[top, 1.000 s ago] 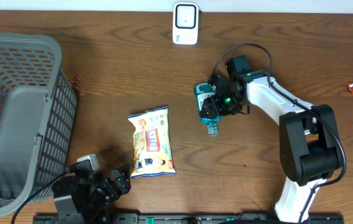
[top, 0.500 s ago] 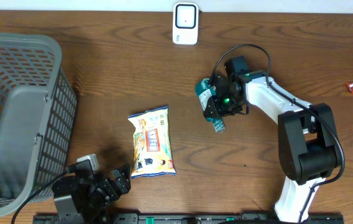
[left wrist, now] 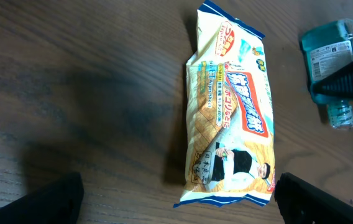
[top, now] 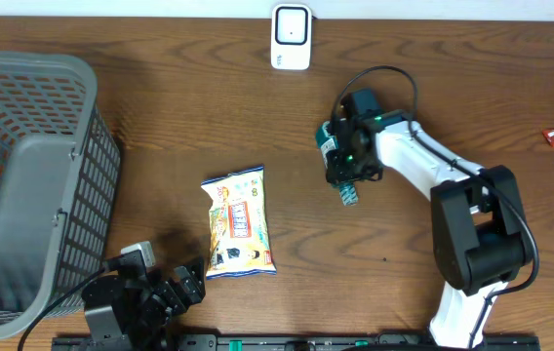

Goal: Scan the item barcode

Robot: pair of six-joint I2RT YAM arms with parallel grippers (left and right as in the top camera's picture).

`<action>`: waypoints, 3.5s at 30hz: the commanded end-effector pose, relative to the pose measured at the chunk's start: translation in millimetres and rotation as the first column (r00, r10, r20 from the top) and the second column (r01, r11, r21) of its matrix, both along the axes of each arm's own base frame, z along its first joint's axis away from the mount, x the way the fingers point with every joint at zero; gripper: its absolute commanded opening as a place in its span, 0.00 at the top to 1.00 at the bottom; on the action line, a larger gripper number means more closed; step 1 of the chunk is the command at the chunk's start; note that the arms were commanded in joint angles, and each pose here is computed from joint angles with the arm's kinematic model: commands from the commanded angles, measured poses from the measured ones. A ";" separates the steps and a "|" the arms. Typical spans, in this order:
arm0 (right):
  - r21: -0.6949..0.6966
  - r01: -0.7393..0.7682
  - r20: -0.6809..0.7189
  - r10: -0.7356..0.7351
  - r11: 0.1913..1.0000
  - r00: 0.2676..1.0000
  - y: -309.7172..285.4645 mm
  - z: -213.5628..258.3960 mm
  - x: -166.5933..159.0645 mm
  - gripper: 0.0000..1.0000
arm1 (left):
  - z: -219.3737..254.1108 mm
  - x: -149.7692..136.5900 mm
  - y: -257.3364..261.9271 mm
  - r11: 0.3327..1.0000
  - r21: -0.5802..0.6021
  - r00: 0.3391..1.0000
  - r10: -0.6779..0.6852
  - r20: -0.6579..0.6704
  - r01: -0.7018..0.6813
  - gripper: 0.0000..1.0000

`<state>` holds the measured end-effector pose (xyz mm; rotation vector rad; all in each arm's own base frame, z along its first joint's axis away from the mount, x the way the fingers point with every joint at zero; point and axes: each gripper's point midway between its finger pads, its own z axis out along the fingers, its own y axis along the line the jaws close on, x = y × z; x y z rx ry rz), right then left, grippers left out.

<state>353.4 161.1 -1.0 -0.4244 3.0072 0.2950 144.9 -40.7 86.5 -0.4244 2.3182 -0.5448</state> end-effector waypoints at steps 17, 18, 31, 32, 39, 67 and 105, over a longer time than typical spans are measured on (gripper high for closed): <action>-0.366 -0.031 -0.015 0.028 0.930 1.000 -24.4 -56.9 -39.3 0.45 | -7.6 -6.6 -2.4 1.000 -0.004 0.999 -0.015 -0.036 0.015 0.01; -0.368 -0.033 -0.018 0.028 0.929 0.999 -25.4 -58.3 -41.1 0.44 | -7.6 -6.6 -2.4 1.000 -0.004 0.999 -0.015 -0.036 0.015 0.02; -0.358 -0.038 -0.034 0.028 0.933 0.999 -28.0 -68.4 -51.7 0.76 | -7.6 -6.6 -2.4 1.000 -0.004 0.999 -0.015 -0.036 0.015 0.01; -0.354 -0.039 -0.036 0.028 0.935 0.999 -27.2 -68.5 -52.0 0.82 | -7.6 -6.6 -2.4 1.000 -0.004 0.999 -0.015 -0.036 0.015 0.02; -0.240 -0.080 -0.098 0.058 0.967 0.994 -7.9 -70.4 -62.9 0.89 | -7.6 -6.6 -2.4 1.000 -0.004 0.999 -0.015 -0.036 0.015 0.02; 0.513 -0.359 0.001 0.418 0.780 0.908 83.8 51.3 -53.5 0.99 | -7.6 -6.6 -2.4 1.000 -0.004 0.999 -0.015 -0.036 0.015 0.02; -0.235 -0.373 -0.097 0.360 0.897 0.928 22.2 -40.7 -95.0 0.55 | -7.6 -6.6 -2.4 1.000 -0.004 0.999 -0.015 -0.036 0.015 0.02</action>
